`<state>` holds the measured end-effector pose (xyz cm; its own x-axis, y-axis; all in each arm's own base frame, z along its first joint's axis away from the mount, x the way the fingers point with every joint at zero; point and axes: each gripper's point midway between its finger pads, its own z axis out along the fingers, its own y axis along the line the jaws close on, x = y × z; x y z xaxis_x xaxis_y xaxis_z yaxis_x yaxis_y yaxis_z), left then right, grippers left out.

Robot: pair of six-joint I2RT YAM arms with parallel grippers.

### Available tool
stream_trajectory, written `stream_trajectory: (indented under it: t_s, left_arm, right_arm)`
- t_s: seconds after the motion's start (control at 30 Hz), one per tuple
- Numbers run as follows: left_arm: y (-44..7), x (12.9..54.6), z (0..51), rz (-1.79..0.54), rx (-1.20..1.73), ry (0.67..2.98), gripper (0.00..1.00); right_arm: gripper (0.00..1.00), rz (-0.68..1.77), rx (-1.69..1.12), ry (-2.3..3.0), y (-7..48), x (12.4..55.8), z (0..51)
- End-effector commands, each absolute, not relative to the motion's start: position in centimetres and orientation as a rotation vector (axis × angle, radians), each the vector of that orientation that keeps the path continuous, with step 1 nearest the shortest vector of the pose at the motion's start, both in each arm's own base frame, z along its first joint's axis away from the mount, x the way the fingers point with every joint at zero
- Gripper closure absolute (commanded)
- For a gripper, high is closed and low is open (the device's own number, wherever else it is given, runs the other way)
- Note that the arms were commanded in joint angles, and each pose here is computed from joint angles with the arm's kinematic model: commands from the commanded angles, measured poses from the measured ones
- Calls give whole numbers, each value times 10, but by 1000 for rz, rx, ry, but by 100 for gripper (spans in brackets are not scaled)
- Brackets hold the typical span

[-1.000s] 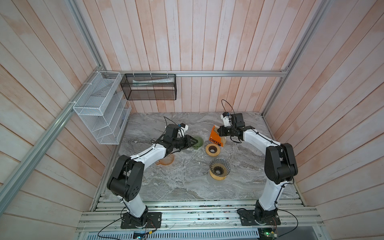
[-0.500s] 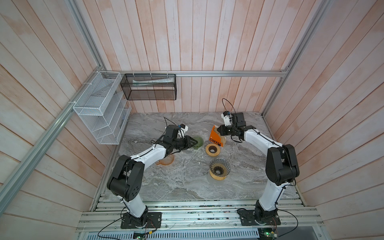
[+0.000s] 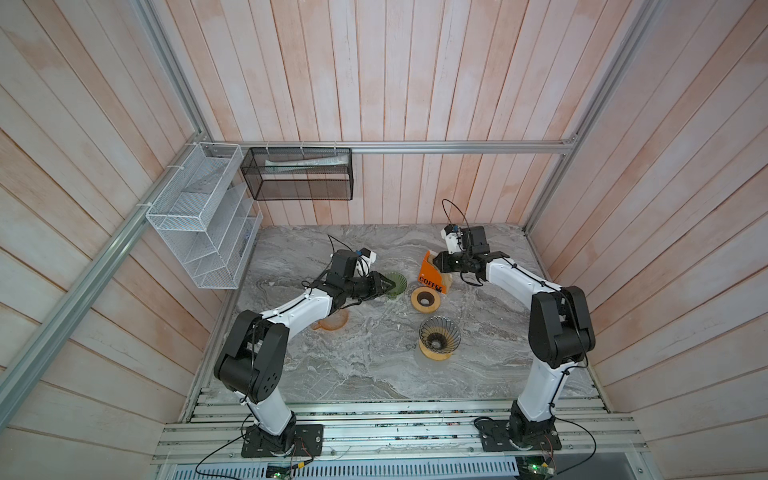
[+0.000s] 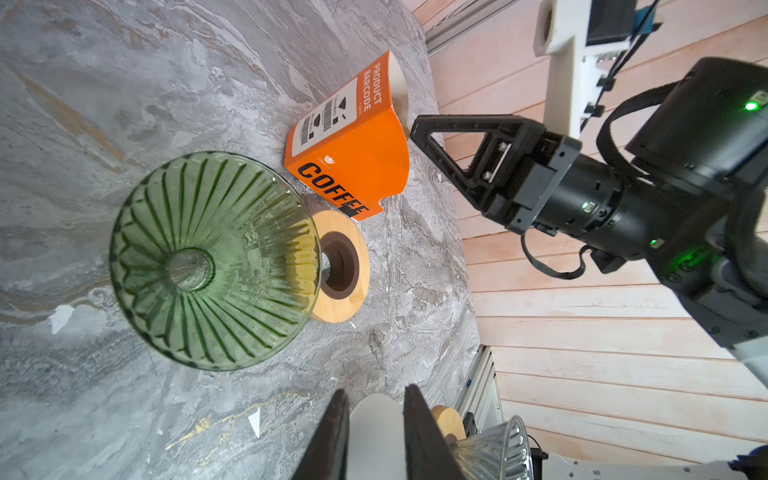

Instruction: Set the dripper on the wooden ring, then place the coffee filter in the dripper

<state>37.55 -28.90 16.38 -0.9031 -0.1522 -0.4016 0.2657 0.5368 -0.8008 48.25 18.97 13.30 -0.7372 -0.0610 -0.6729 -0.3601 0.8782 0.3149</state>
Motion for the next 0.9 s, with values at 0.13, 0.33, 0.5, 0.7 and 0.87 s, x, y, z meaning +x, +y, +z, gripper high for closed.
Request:
stream_trajectory:
  t_s: [0.13, 0.33, 0.5, 0.7, 0.87]
  left_arm:
    - [-288, 375, 158, -1344, 97, 2359, 73]
    - [-288, 375, 156, -1344, 97, 2362, 73]
    - [-288, 375, 156, -1344, 97, 2363, 73]
    - [-288, 375, 155, -1343, 94, 2365, 73]
    - [-288, 375, 155, -1343, 94, 2364, 73]
  right_arm:
    - [83, 564, -312, 2367, 194, 487, 128]
    - [88, 564, -316, 2370, 195, 487, 127]
    - [86, 560, -315, 2375, 195, 488, 125]
    - [86, 565, -319, 2376, 196, 488, 124]
    - [96, 565, -324, 2379, 197, 487, 124]
